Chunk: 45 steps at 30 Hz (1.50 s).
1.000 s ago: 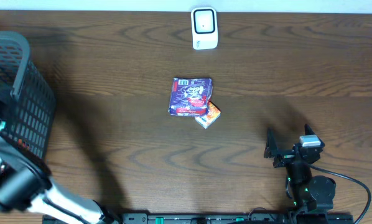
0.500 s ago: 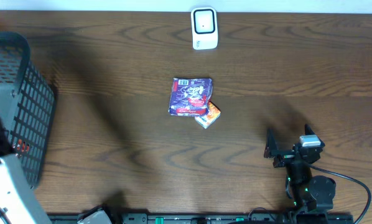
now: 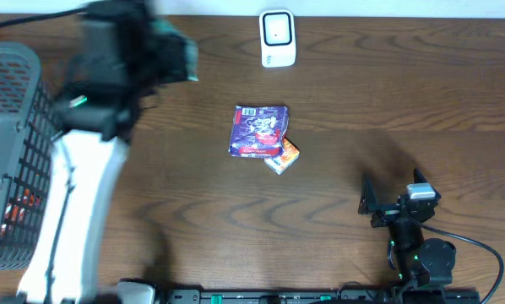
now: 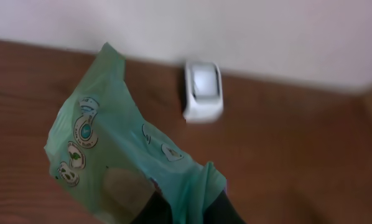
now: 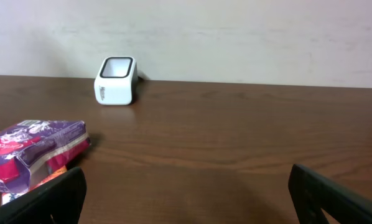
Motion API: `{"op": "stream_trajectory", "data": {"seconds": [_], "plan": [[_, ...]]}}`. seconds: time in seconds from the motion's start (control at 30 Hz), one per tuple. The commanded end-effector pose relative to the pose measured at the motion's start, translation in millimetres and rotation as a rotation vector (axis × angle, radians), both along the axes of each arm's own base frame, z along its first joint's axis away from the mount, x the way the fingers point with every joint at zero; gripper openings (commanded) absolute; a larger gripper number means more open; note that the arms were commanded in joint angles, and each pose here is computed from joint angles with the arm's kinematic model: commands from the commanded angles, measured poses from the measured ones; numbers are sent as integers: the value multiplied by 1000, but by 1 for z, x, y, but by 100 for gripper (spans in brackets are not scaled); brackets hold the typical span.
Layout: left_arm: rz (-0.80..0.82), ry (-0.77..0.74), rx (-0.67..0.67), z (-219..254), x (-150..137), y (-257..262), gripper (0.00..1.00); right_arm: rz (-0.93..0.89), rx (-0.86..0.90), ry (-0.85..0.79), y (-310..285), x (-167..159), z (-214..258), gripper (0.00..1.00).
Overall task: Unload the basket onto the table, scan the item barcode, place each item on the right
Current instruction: 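Carry the green pack to the scanner and release it on table, then reach into the basket and grasp the red snack bar with left gripper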
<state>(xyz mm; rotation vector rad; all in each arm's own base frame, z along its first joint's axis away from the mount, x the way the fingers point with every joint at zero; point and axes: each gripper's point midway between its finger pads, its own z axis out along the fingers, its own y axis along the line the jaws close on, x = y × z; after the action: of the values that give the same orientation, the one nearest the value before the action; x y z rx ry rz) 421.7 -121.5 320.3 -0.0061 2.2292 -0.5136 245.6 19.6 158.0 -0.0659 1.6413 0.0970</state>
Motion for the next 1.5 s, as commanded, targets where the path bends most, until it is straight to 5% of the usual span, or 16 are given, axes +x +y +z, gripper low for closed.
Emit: {"op": "stream_trajectory", "data": {"seconds": [0.0,0.2,0.43,0.67,0.77,0.87,0.97,1.2,1.47], "plan": [[-152,72,65,-47,9,-51,8,-6,11,0,-1,0,0,99],[-387,130,171,-133,15,-139,7,-6,11,0,-1,0,0,99],[-581,97,234,-176,-6,-212,7,-6,11,0,-1,0,0,99],[-633,118,329,-206,-22,-229,9,-6,11,0,-1,0,0,99],[-631,144,345,-214,-25,-224,59,-6,11,0,-1,0,0,99],[-621,146,353,-214,-24,-221,71,-6,11,0,-1,0,0,99],[-601,118,348,-200,-17,-218,85,-6,11,0,-1,0,0,99],[-470,-64,293,-101,14,-178,91,-6,11,0,-1,0,0,99],[49,-296,314,52,31,18,92,-6,11,0,-1,0,0,99]]}}
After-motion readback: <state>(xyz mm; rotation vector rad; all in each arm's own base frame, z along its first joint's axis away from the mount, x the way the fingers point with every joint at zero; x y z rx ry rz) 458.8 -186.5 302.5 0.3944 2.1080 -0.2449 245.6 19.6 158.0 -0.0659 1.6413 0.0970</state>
